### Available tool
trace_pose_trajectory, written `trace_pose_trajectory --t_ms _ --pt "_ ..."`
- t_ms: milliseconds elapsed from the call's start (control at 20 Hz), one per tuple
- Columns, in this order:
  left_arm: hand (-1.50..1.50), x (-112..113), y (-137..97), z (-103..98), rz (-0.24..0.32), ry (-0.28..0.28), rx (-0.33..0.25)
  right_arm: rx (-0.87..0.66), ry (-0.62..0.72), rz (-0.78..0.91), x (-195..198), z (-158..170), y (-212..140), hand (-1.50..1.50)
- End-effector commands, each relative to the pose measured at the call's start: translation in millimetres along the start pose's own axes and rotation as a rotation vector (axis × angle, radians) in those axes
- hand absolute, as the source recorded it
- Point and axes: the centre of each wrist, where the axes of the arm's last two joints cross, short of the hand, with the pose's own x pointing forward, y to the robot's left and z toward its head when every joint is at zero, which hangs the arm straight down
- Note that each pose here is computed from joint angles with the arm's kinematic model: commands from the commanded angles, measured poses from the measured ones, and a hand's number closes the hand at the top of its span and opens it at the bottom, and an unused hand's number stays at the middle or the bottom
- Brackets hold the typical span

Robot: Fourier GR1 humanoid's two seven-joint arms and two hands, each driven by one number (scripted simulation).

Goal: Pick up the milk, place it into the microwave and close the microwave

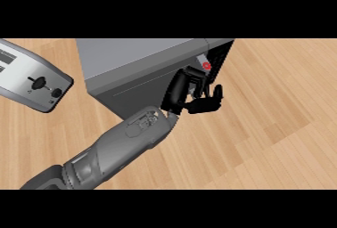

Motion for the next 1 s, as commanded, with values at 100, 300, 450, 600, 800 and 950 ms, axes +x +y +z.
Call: trace_pose_trajectory --t_ms 100,300,450,600,800,950 --pt "1.5 11 -11 -19 0.044 0.063 0.181 -0.011 -0.007 -0.008 5 -2 -7 -1.5" --pt "1.5 -2 -3 -20 0.022 0.126 0.241 -0.018 -0.016 0.007 12 -5 -10 -1.5" --pt "1.5 -8 2 -20 0.018 0.139 0.248 -0.048 -0.012 0.034 16 -1 -16 -1.5" --pt "1.5 -14 5 -18 0.012 0.157 0.23 -0.061 -0.024 0.046 23 -1 -19 -1.5" --pt "1.5 -27 24 -15 -0.028 0.172 0.213 -0.092 -0.033 0.056 29 3 -23 -1.5" --pt "1.5 -30 38 -16 -0.052 0.186 0.189 -0.094 -0.048 0.058 34 2 -23 -1.5"
